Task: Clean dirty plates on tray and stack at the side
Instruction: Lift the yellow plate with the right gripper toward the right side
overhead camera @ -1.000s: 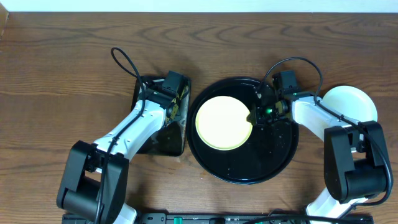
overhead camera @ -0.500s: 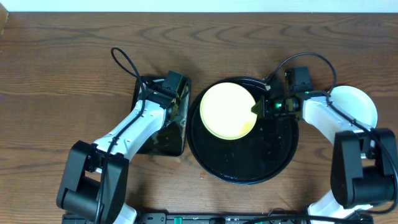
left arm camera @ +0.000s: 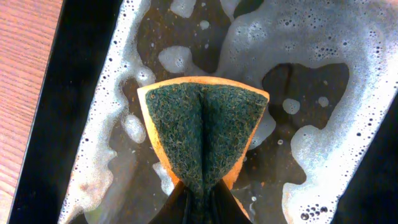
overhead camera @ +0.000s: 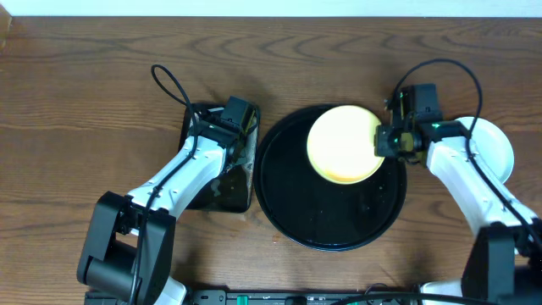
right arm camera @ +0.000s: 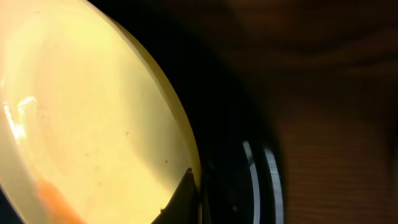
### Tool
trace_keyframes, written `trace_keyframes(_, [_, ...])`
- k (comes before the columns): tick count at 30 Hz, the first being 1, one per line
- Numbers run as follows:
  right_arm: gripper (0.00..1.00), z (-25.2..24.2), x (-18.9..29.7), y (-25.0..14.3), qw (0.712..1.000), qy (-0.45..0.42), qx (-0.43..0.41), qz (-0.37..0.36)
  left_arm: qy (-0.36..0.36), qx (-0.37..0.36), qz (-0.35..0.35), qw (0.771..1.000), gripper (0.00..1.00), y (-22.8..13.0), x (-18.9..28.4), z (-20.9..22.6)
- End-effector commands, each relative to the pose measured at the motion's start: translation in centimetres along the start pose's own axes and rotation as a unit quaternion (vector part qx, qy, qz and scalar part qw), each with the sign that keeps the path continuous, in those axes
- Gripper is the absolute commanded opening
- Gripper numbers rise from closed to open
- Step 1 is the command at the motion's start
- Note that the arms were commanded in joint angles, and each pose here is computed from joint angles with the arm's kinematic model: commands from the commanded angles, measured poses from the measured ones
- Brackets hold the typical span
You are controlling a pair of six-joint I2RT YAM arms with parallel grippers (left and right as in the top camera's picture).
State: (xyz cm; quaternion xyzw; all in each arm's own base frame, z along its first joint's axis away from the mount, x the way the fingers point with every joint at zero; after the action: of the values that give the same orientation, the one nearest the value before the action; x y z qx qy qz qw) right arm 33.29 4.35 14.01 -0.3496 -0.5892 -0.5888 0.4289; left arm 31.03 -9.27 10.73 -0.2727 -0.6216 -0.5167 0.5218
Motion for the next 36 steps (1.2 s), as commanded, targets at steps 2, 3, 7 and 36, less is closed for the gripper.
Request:
trace_keyframes(2, [0.01, 0.6, 1.7, 0.7, 0.999, -0.023, 0.03, -0.01, 0.005, -0.004, -0.01, 1.0, 0.07, 0.2, 0.3, 0.3])
trace_keyframes(3, [0.01, 1.1, 1.6, 0.1, 0.999, -0.02, 0.038, 0.004, 0.005, -0.004, -0.01, 1.0, 0.07, 0.2, 0.3, 0.3])
trace_keyframes(7, [0.01, 2.5, 1.6, -1.2, 0.997, -0.013, 0.068, 0.037, 0.005, -0.004, -0.01, 1.0, 0.07, 0.2, 0.3, 0.3])
trace_keyframes(36, [0.01, 2.9, 2.0, -1.5, 0.983, -0.126, 0.125, 0.036, 0.005, -0.004, -0.01, 1.0, 0.08, 0.2, 0.3, 0.3])
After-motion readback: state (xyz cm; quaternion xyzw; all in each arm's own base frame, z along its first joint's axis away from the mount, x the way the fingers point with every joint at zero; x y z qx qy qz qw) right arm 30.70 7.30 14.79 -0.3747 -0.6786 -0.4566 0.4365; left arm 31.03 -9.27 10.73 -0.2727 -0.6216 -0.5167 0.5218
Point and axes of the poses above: each gripper's point midway between its finger pads, its own x axis back along the fingers, its own z axis along the line the jaws close on, y = z × x, the point moved 7 cm from there along x, back along the fingers, and after that the axes turned 6 degrees about x, right-handed, at the moved point
